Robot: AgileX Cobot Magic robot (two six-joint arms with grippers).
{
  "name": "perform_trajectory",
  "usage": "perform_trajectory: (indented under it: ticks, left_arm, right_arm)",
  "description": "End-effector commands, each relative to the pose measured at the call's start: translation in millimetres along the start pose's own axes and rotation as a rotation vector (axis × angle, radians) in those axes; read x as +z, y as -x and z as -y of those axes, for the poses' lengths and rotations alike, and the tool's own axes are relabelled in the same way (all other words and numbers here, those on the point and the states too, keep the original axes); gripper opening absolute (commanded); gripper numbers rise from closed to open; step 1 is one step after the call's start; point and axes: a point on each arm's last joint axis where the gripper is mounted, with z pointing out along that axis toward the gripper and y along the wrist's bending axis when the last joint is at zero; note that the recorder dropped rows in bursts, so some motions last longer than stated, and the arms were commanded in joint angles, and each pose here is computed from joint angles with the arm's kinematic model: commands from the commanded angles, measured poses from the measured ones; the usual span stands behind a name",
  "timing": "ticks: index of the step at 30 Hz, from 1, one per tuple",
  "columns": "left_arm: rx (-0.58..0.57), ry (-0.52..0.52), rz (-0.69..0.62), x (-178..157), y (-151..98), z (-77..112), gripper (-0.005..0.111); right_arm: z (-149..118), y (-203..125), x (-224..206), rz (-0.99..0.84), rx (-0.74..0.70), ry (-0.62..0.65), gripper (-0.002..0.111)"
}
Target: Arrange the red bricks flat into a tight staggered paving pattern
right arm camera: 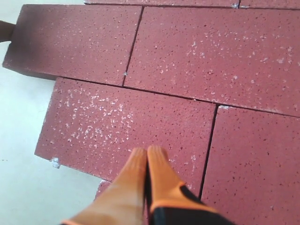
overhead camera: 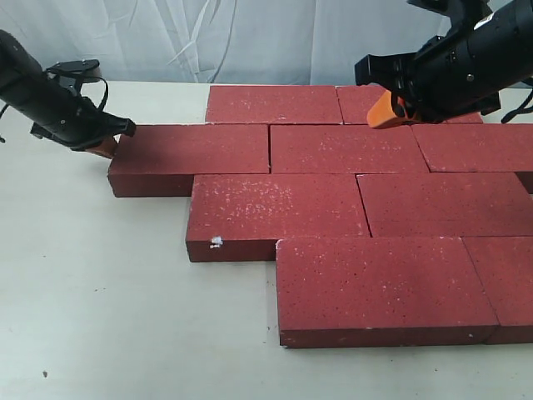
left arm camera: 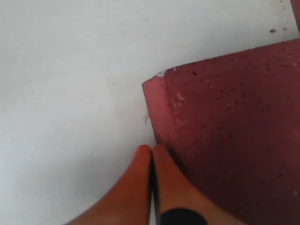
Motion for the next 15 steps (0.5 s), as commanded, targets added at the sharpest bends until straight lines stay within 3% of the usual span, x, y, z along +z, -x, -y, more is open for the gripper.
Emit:
perform_trajectory:
  ticks: [1, 8, 15]
  left_arm:
    - [-0.071, -0.006, -0.015, -7, -3, -18.4, 0.0]
    - [-0.225, -0.038, -0.071, -40, -10, -39.5, 0.0]
    - [-0.252, 0.021, -0.084, -83, -7, -30.4, 0.0]
  right_arm:
    - [-1, 0, -2, 0.013, -0.012, -0.003, -0.001]
    - [-1, -1, -2, 0.003, -0.012, 0.0, -0.001]
    - [-2, -3, -2, -0.017, -0.01, 0.006, -0.001]
